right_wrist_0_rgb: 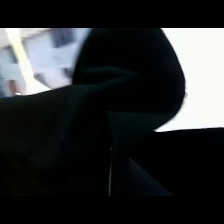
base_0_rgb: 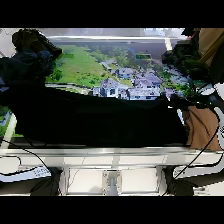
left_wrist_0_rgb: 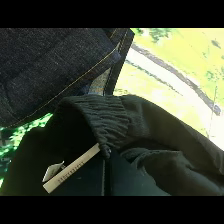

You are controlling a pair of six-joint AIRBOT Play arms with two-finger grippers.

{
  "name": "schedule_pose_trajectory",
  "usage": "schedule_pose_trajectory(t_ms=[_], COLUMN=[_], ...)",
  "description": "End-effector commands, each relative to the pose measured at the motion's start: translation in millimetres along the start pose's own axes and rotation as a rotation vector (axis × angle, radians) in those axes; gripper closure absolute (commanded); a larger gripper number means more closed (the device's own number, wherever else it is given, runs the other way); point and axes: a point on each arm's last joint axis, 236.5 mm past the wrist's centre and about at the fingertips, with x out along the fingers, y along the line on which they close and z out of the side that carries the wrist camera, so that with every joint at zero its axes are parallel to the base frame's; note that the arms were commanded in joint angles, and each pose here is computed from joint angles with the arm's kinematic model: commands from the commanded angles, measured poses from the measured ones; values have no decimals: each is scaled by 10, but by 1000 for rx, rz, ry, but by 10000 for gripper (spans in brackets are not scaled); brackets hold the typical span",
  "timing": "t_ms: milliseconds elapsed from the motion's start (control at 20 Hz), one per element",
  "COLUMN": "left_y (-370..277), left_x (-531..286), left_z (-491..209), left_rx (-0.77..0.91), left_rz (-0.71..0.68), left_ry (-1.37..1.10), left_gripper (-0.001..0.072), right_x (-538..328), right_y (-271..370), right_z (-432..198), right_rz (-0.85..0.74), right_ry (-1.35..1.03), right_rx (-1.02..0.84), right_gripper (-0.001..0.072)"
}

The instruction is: Fold the clothes and pants, and hang the long-sleeved shirts on hangers.

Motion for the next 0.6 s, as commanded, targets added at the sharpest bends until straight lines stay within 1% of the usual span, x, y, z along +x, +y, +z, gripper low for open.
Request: schedule_pose_trajectory(t_ms=[0, 150, 350, 400, 550], left_y=[0, 1, 9, 9, 10], left_x=[3, 3, 3, 3, 3], left_z=[-10, -8, 10, 10, 10], left_rx=[-1, 0, 0, 0, 4], left_rz=[-1, -1, 3, 3, 3], left_ry=[4, 3, -4, -4, -5], left_gripper=[690, 690, 690, 690, 690], right_x=[-88, -505, -1227, -1365, -1646], right_y=[254, 423, 543, 628, 1007], right_z=[-34, 148, 681, 721, 608], right_rz=[99, 120, 108, 118, 147], right_ry=[27, -20, -198, -202, -144], right_rx=[-24, -61, 1, -9, -113], right_gripper=[702, 702, 703, 703, 703])
